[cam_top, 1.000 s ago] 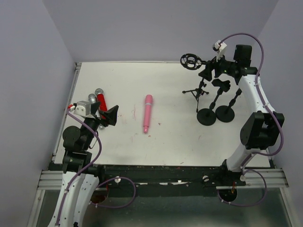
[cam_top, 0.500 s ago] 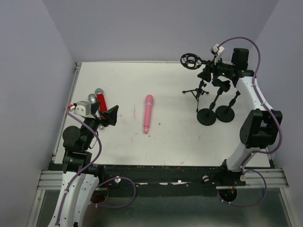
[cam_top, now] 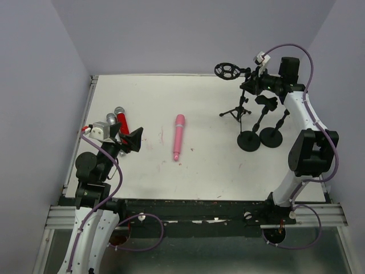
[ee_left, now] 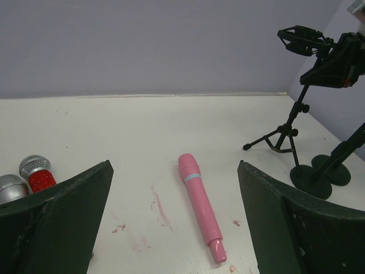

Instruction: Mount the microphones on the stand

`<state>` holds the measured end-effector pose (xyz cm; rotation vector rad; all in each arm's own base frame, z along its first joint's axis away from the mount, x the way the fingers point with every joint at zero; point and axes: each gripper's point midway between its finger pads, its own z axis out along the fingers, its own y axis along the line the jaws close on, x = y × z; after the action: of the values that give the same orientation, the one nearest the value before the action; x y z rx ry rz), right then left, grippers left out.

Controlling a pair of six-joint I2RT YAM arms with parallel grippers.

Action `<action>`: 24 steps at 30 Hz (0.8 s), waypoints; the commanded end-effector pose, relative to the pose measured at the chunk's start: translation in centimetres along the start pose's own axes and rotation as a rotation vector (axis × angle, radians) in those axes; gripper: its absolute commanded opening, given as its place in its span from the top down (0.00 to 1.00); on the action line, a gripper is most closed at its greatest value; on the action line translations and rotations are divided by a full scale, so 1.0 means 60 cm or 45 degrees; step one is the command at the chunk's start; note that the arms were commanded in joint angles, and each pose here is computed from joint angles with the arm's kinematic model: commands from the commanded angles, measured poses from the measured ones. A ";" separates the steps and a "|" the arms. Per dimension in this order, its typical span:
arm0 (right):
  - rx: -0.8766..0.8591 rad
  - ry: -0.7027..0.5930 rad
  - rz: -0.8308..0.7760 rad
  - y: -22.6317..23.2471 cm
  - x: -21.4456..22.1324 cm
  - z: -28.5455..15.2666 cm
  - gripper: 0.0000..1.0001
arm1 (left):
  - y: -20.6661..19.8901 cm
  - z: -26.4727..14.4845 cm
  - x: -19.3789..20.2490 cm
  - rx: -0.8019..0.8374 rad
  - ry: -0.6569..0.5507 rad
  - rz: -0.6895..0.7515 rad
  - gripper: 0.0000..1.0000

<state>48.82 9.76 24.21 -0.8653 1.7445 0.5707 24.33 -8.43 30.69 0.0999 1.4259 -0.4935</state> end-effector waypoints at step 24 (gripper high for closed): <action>-0.631 -0.083 -0.111 0.309 -0.088 0.132 0.93 | -0.012 0.008 -0.003 0.065 0.002 0.050 0.01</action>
<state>42.31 28.82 24.30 -1.2301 1.5899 0.9485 24.61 -8.62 30.39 0.1326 1.4343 -0.4811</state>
